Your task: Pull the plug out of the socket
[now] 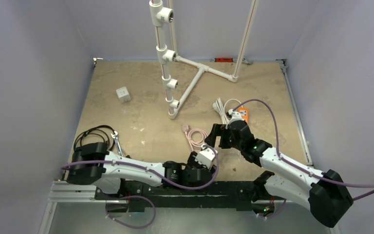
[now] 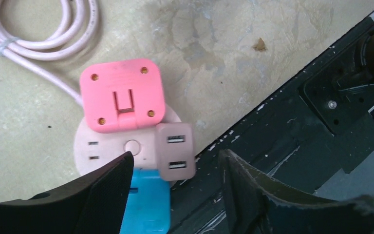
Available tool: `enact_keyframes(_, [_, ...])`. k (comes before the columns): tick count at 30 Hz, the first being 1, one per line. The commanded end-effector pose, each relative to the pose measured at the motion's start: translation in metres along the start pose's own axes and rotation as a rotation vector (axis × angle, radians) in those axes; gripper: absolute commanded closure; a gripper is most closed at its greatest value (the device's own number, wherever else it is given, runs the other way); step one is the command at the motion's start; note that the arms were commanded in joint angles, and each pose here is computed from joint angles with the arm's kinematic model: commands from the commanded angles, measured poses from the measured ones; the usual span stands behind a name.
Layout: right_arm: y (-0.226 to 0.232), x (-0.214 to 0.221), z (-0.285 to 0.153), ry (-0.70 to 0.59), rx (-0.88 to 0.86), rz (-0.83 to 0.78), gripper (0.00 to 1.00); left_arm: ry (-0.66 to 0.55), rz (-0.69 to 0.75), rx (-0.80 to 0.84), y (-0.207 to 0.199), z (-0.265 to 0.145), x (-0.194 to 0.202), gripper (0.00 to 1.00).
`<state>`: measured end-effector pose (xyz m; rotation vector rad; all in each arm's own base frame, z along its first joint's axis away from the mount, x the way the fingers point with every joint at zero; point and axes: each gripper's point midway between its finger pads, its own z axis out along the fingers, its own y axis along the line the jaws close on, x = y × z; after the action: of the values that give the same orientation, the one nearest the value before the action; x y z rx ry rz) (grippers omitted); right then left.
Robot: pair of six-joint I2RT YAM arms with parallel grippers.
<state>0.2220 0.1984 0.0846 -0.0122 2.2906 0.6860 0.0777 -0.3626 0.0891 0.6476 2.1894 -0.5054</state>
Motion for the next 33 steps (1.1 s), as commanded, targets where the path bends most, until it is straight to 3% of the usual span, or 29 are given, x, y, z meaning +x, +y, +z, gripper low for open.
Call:
enact_keyframes(1, [-0.004, 0.0, -0.003, -0.018, 0.021, 0.014, 0.07, -0.029, 0.028, -0.015, -0.025, 0.003, -0.013, 0.39])
enact_keyframes(9, [-0.007, -0.001, -0.005, -0.024, 0.03, 0.013, 0.07, -0.01, 0.041, -0.131, -0.009, 0.009, -0.004, 0.47])
enact_keyframes(17, [-0.004, -0.003, -0.007, -0.028, 0.015, 0.006, 0.07, -0.008, 0.049, -0.14, -0.009, 0.013, -0.001, 0.64])
enact_keyframes(25, [-0.003, -0.004, -0.013, -0.048, 0.004, 0.005, 0.06, -0.038, 0.022, -0.161, 0.007, 0.015, -0.011, 1.0])
enact_keyframes(33, [-0.003, 0.012, -0.017, -0.032, -0.048, 0.047, 0.04, -0.088, -0.11, -0.083, 0.024, 0.015, -0.042, 1.0])
